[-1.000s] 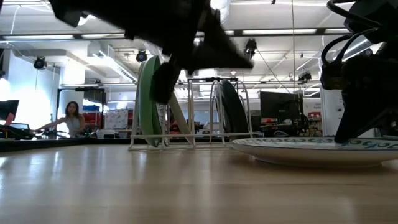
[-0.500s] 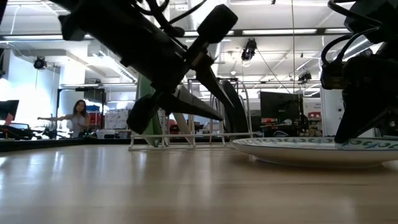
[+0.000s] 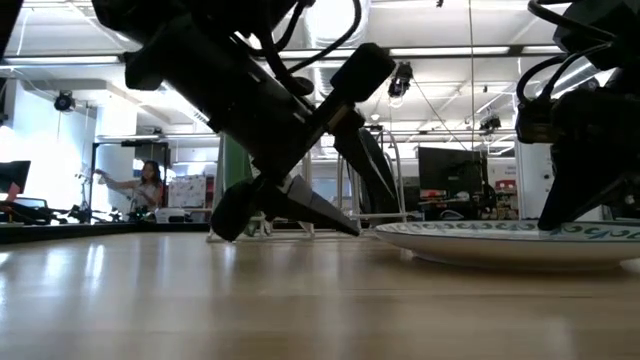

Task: Sort dishes
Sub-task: Put the white plate in the dish rack

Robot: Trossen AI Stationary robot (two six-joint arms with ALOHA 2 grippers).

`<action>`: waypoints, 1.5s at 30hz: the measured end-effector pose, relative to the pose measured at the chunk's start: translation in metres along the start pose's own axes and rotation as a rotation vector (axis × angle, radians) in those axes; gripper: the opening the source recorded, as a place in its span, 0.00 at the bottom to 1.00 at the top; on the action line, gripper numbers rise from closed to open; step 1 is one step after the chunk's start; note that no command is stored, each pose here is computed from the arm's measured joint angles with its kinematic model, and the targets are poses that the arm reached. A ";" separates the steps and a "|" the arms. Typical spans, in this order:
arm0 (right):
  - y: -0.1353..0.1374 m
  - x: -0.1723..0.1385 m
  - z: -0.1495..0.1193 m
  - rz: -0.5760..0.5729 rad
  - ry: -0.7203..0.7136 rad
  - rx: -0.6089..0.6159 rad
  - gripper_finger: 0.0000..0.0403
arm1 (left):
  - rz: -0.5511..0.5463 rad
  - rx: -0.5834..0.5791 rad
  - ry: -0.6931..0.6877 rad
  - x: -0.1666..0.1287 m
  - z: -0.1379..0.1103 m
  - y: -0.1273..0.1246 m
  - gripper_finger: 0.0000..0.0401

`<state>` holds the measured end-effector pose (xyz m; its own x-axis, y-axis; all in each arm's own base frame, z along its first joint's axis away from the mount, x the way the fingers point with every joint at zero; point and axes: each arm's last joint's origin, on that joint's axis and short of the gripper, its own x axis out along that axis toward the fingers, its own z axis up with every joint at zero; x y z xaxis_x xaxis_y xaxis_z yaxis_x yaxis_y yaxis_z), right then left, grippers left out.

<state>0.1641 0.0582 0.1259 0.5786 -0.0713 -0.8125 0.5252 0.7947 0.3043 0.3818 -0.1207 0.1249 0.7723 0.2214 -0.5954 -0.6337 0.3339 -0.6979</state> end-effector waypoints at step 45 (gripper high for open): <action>-0.013 0.005 -0.008 -0.056 -0.064 0.073 0.00 | -0.027 -0.071 0.080 0.033 -0.022 -0.007 0.48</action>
<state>0.1557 0.0524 0.1143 0.5845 -0.1546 -0.7965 0.6004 0.7427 0.2965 0.4106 -0.1359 0.1010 0.7852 0.1379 -0.6037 -0.6161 0.2719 -0.7392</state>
